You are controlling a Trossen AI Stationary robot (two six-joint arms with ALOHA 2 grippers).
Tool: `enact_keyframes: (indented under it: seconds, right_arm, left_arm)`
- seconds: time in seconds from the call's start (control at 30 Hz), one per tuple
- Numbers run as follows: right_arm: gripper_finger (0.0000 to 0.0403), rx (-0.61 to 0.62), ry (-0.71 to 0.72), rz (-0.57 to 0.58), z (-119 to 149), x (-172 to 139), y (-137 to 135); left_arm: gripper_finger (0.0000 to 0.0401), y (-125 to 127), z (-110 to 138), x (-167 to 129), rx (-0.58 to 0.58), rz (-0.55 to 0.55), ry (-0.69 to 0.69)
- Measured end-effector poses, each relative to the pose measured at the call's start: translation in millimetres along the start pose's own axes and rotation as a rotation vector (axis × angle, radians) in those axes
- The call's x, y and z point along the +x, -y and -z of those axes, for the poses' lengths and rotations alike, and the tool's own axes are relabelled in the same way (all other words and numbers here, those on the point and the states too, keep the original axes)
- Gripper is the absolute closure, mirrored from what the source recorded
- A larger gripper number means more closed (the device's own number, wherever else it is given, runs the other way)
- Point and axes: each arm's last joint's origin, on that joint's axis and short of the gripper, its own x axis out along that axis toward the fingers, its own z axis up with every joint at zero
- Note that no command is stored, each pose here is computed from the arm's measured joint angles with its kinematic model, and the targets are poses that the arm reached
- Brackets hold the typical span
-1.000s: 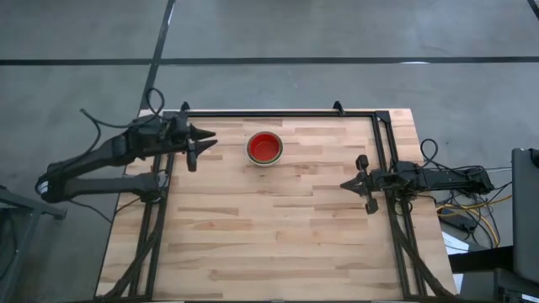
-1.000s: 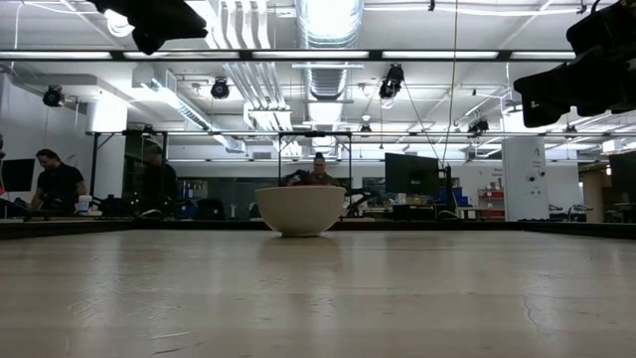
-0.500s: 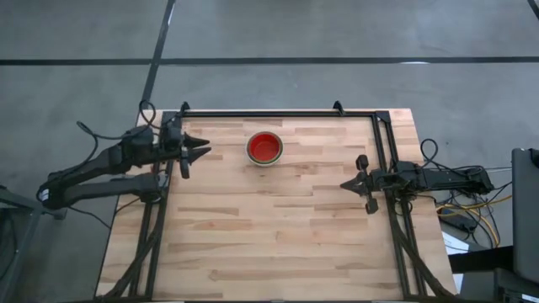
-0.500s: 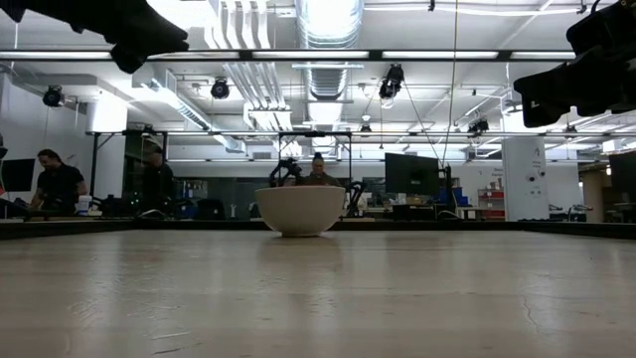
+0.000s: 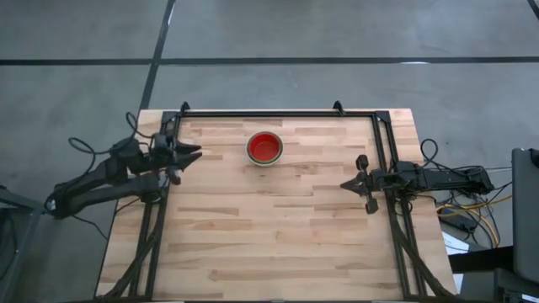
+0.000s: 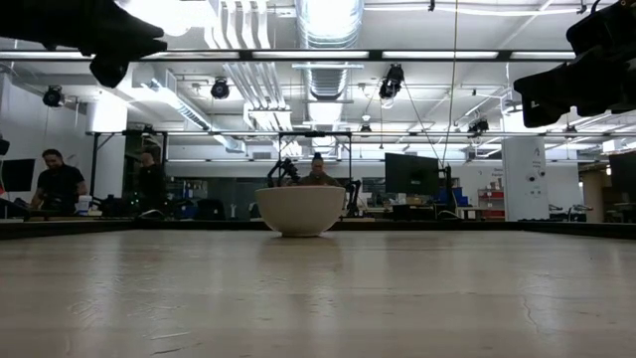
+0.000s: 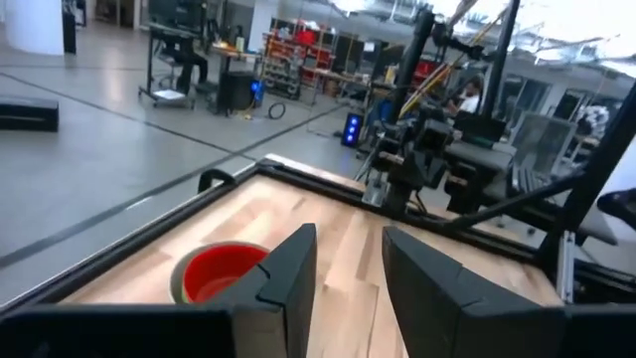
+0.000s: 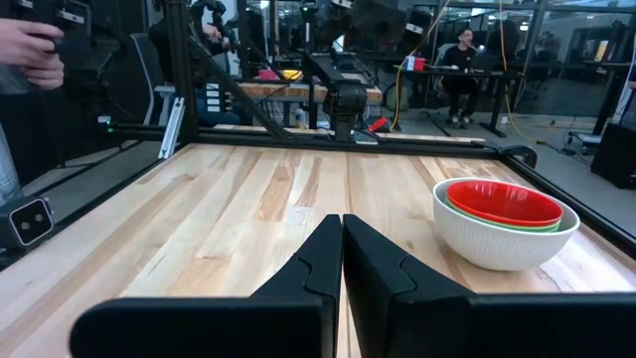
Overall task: Nest bowls inside each other
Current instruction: Return to Home Position
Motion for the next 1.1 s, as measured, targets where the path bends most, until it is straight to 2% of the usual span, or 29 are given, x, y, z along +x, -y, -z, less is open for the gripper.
enact_keyframes:
  seconds: [0.47, 1.1]
  right_arm:
    - [0.0394, 0.000, 0.000, 0.000, 0, 0, 0]
    - [0.0394, 0.000, 0.000, 0.000, 0, 0, 0]
  left_arm:
    - [0.0279, -8, 35, -2, -0.093, 0.026, 0.070]
    - [0.0279, -18, 74, 5, -0.108, 0.041, 0.077]
